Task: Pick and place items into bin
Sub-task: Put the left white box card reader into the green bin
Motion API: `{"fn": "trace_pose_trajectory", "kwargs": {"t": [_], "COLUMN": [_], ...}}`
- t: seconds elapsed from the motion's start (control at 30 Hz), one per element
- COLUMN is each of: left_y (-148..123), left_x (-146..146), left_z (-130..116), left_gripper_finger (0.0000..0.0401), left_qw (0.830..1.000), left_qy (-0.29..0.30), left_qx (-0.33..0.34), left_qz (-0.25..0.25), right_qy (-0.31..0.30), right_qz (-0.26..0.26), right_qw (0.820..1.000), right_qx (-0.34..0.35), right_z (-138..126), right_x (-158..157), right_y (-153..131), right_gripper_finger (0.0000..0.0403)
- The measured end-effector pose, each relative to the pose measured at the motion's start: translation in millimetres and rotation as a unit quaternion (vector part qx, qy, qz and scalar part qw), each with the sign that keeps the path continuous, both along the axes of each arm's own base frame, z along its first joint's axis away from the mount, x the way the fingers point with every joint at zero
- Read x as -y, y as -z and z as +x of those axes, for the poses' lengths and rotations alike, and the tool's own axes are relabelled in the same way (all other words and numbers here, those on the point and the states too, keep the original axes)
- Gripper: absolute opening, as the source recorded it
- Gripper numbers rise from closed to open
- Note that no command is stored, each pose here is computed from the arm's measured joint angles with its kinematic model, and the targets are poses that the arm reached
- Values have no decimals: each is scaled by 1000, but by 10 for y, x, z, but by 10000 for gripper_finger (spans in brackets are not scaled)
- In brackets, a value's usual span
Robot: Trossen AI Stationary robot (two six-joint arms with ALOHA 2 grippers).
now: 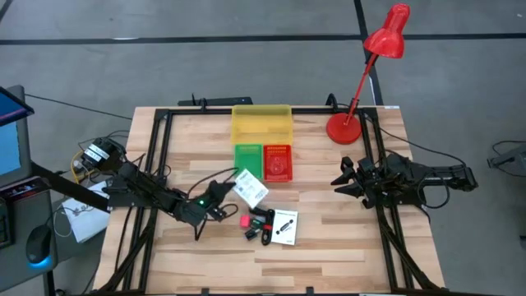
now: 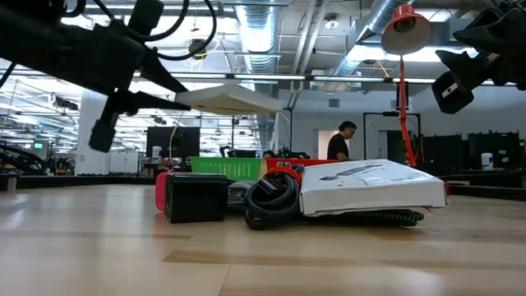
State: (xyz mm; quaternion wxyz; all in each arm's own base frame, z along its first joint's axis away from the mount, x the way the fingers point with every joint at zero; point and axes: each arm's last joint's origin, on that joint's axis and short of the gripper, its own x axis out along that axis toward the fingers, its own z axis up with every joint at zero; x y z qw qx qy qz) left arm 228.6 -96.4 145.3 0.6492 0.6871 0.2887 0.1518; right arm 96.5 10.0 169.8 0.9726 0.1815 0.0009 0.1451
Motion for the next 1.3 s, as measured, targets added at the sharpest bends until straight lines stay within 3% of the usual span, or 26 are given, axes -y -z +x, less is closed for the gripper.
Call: {"fn": "trace_pose_trajectory", "kwargs": {"t": [0.13, 0.4, 0.7, 0.9, 1.3], "left_y": [-13, -15, 108, 173, 183], "left_x": [-87, -323, -619, -716, -708], "left_z": [7, 67, 62, 28, 36], "left_gripper_finger": [55, 55, 55, 55, 55], "left_qw": [997, 990, 977, 970, 974], "left_qy": [-62, -140, -198, -216, -194], "left_qx": [-3, 11, -57, -92, -99], "left_qz": [34, 31, 59, 68, 56], "right_qy": [0, 0, 0, 0, 0], "right_qz": [0, 0, 0, 0, 0], "right_qw": [1000, 1000, 1000, 1000, 1000], "right_qx": [0, 0, 0, 0, 0], "right_z": [0, 0, 0, 0, 0], "right_x": [0, 0, 0, 0, 0], "right_y": [0, 0, 0, 0, 0], "right_gripper_finger": [123, 123, 123, 123, 123]}}
